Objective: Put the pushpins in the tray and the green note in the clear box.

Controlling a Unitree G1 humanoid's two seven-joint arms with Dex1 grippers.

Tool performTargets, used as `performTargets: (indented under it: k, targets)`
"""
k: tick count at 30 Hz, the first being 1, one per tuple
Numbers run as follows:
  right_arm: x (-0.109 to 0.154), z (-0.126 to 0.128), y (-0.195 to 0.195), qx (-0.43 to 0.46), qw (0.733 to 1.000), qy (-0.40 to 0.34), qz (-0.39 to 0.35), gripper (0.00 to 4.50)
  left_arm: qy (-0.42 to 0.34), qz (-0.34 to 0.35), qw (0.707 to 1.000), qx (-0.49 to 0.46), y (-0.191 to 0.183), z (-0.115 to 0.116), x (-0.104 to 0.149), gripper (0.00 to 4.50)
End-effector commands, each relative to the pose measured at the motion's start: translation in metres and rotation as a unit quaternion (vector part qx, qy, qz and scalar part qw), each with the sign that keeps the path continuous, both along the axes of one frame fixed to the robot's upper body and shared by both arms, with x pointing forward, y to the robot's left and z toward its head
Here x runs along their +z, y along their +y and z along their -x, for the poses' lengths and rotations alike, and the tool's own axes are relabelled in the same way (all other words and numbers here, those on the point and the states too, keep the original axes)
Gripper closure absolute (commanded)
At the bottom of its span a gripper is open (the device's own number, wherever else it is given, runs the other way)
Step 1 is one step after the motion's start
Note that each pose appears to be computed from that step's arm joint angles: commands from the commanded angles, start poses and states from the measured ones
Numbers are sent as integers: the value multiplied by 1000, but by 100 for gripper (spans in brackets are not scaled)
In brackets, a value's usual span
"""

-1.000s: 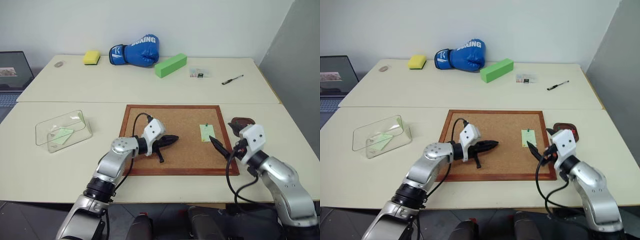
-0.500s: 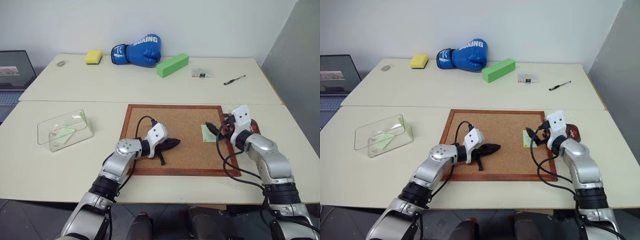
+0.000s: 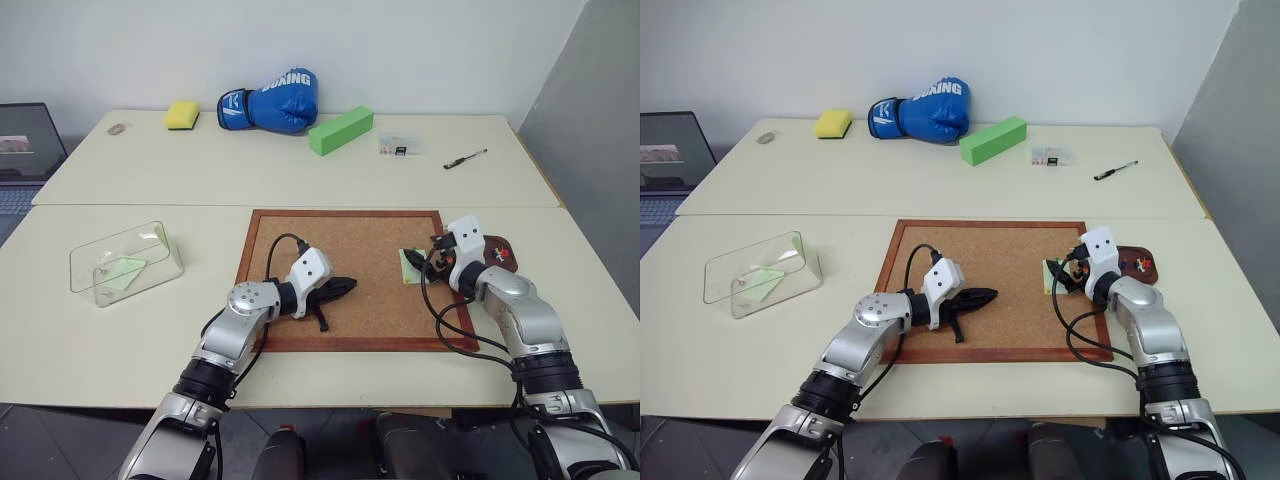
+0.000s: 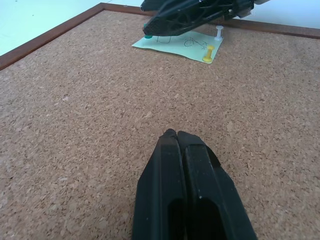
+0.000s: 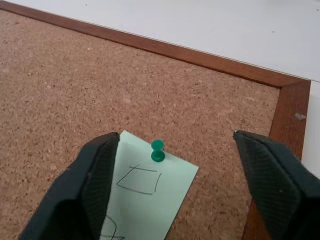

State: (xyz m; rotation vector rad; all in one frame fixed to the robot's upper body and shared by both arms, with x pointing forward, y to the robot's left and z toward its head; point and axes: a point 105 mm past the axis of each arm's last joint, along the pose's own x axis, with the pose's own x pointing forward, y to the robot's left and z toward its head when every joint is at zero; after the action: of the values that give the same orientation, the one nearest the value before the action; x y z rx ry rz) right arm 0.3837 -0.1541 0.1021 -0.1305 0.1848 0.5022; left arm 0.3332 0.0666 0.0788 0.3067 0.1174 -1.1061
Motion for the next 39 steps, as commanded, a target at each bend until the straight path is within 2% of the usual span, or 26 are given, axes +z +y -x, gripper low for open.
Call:
performTargets:
  k: [1,3,6,14,19,24,25,26,28,32,39]
  targets:
    - [18,-5,5,12,999,-34,-1,187,14,-15,1000,9,8,3,-9,450]
    - [17,-5,5,12,999,-33,0,221,14,-16,1000,10,8,3,-10,450]
    - [15,-5,4,12,1000,-28,2,296,16,-17,1000,9,9,4,-11,450]
    - [8,-1,3,18,1000,-3,6,444,20,-21,1000,7,9,7,-13,450]
    - [9,-2,2,16,1000,-5,7,444,20,-22,1000,9,10,7,-14,450]
    - [30,-2,5,21,998,-60,7,444,22,-24,999,9,11,10,-16,450]
    - [31,-1,5,24,998,-65,12,408,22,-24,999,9,11,10,-17,450]
    - [31,0,6,27,997,-67,18,396,23,-24,999,8,10,11,-17,450]
    - [31,0,6,26,997,-67,23,340,23,-25,999,8,10,11,-17,450]
    - [24,-2,5,23,998,-46,32,255,23,-23,999,9,9,11,-18,450]
    - [14,-7,1,15,999,-24,44,255,23,-22,999,13,10,11,-18,450]
